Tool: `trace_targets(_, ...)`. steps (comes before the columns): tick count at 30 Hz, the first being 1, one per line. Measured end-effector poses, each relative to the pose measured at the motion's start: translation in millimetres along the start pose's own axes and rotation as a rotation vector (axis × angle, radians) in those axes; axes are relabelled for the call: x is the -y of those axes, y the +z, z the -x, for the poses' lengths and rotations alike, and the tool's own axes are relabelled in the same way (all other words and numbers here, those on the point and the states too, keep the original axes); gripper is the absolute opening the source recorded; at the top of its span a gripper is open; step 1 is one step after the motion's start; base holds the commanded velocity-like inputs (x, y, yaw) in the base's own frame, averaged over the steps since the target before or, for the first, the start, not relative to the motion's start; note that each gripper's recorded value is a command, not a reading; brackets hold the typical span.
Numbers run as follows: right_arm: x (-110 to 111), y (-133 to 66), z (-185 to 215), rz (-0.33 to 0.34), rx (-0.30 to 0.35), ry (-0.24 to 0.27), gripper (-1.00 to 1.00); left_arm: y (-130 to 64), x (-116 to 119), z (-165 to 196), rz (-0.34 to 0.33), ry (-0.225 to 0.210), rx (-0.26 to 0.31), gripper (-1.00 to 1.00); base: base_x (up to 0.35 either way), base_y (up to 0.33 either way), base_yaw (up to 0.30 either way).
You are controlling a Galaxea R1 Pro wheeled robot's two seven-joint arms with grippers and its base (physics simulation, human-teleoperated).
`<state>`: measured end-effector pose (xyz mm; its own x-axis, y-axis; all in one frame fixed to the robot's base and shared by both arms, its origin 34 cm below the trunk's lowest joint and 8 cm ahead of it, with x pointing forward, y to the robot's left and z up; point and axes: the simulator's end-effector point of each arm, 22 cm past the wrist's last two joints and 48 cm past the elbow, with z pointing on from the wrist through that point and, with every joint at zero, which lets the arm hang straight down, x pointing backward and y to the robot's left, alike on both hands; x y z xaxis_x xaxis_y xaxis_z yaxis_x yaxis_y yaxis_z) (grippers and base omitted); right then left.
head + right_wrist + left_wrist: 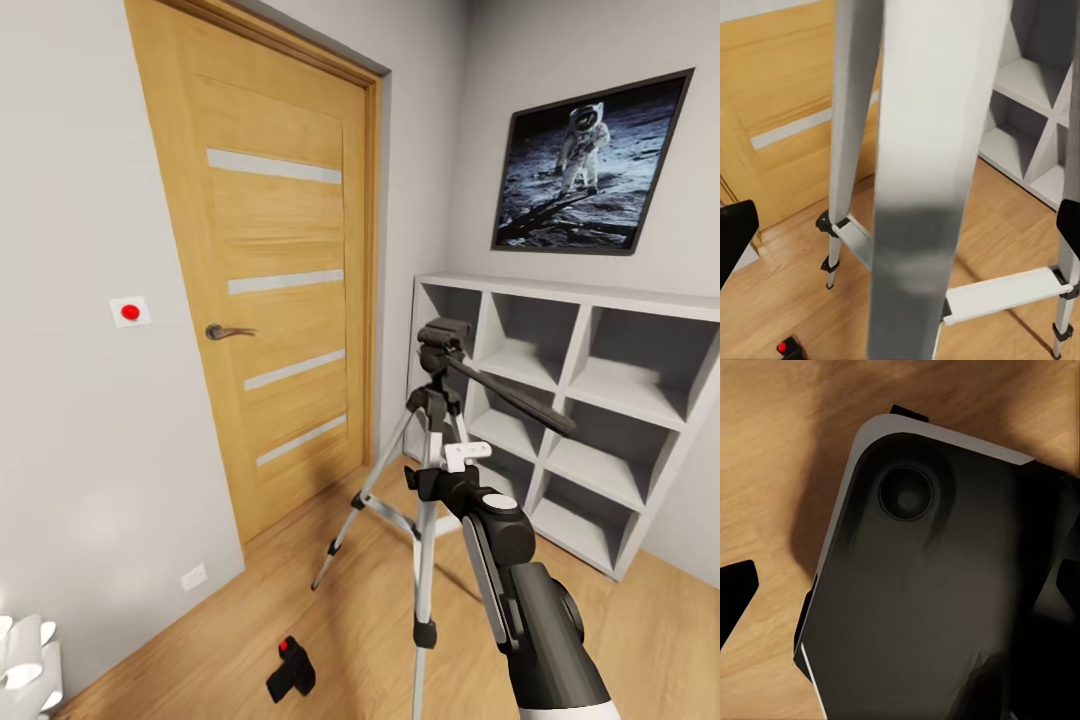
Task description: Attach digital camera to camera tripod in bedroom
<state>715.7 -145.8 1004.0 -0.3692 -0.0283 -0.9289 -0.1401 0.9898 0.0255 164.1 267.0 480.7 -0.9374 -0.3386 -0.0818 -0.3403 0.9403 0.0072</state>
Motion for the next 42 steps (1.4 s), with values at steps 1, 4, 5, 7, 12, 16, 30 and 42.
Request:
trace_targets(1, 0, 0.1, 0, 0.0, 0.0, 0.0, 1.0, 0.0, 0, 0, 0.0, 0.0, 0.0, 1.0, 0.072, 0.0, 0.0)
trace_targets(4, 0, 0.3, 0, 0.0, -0.001, 0.0, 1.0, 0.0, 0, 0, 0.0, 0.001, 0.0, 1.0, 0.038, 0.0, 0.0)
trace_targets(5, 0, 0.4, 0, 0.0, -0.001, -0.001, 1.0, 0.0, 0, 0, 0.0, 0.0, 0.0, 1.0, 0.024, 0.0, 0.0)
trace_targets(7, 0, 0.5, -1, 0.0, -0.001, 0.0, 1.0, 0.0, 0, 0, 0.0, 0.0, 0.0, 1.0, 0.014, 0.0, 0.0)
trace_targets(12, 1, 1.1, -2, -0.002, -0.004, 0.0, 1.0, 0.0, 0, 0, 0.0, -0.001, 0.0, 1.0, 0.004, 0.0, 0.0)
trace_targets(16, 1, 1.4, -2, -0.002, -0.005, 0.001, 1.0, 0.0, 0, 0, 0.0, -0.001, 0.0, 1.0, 0.0, 0.0, 0.0)
trace_targets(30, -1, 5.1, -2, 0.004, 0.016, 0.0, 1.0, 0.0, 0, 0, 0.0, -0.001, 0.0, 1.0, 0.0, 0.0, 0.0)
trace_targets(42, -6, 22.2, -28, 0.013, -0.011, -0.007, 1.0, 0.0, 0, 0, 0.0, 0.0, 0.0, 1.0, 0.0, 0.0, 0.0)
